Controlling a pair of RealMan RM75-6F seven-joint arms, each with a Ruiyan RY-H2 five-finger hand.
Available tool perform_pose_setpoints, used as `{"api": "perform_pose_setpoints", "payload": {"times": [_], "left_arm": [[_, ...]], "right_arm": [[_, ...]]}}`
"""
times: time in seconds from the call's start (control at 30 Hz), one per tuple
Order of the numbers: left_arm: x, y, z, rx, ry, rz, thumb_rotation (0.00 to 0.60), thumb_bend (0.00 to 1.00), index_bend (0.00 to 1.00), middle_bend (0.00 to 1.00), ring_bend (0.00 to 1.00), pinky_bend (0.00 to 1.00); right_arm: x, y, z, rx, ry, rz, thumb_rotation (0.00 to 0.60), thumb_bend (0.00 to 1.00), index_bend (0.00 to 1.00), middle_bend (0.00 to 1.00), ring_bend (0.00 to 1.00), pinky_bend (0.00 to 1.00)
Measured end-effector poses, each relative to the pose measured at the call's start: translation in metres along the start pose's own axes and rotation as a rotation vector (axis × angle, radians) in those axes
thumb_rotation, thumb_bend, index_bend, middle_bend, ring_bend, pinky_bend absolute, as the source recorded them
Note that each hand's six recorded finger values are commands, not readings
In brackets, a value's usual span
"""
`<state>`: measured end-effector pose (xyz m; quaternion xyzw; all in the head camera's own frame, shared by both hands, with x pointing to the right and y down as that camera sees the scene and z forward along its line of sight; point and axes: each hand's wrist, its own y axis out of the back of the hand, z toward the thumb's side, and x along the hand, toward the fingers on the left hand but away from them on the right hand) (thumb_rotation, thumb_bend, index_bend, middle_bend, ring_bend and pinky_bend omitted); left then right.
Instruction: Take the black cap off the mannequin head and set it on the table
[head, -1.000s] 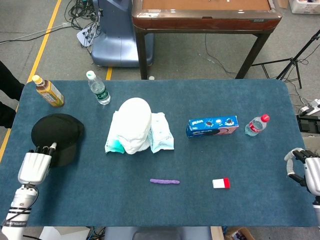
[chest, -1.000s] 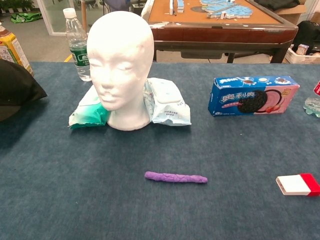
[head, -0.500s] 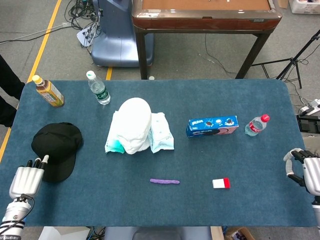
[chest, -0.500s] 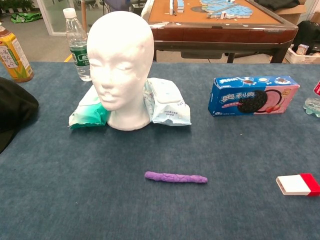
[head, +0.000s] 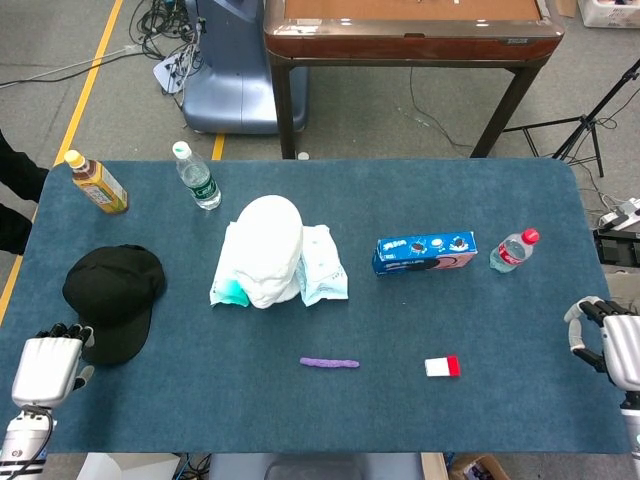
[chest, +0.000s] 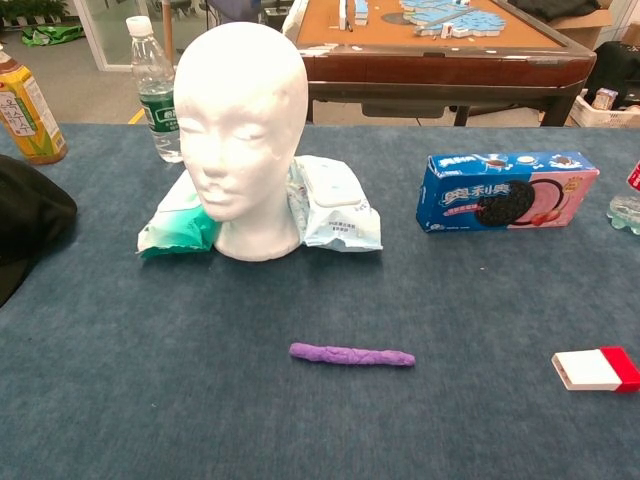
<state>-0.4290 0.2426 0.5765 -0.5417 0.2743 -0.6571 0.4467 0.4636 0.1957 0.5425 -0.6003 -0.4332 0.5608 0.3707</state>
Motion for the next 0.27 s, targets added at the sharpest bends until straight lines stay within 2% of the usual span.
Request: {"api": "perform_pose_setpoints", "payload": {"times": [0.13, 0.27], "left_arm": [[-0.005, -0.006, -0.010, -0.062, 0.015, 0.023, 0.600, 0.17, 0.56, 0.56, 0.43, 0.60], [-0.003, -0.007, -0.015, -0.083, 0.008, 0.039, 0.600, 0.17, 0.56, 0.57, 0.44, 0.60]], "right_arm": [[-0.001, -0.002, 0.001, 0.015, -0.003, 0.003, 0.600, 0.46, 0.55, 0.48, 0.46, 0.60], [-0.004, -0.007, 0.003, 0.024, -0.001, 0.019, 0.600, 0.46, 0.54, 0.48, 0.46, 0.60]]}}
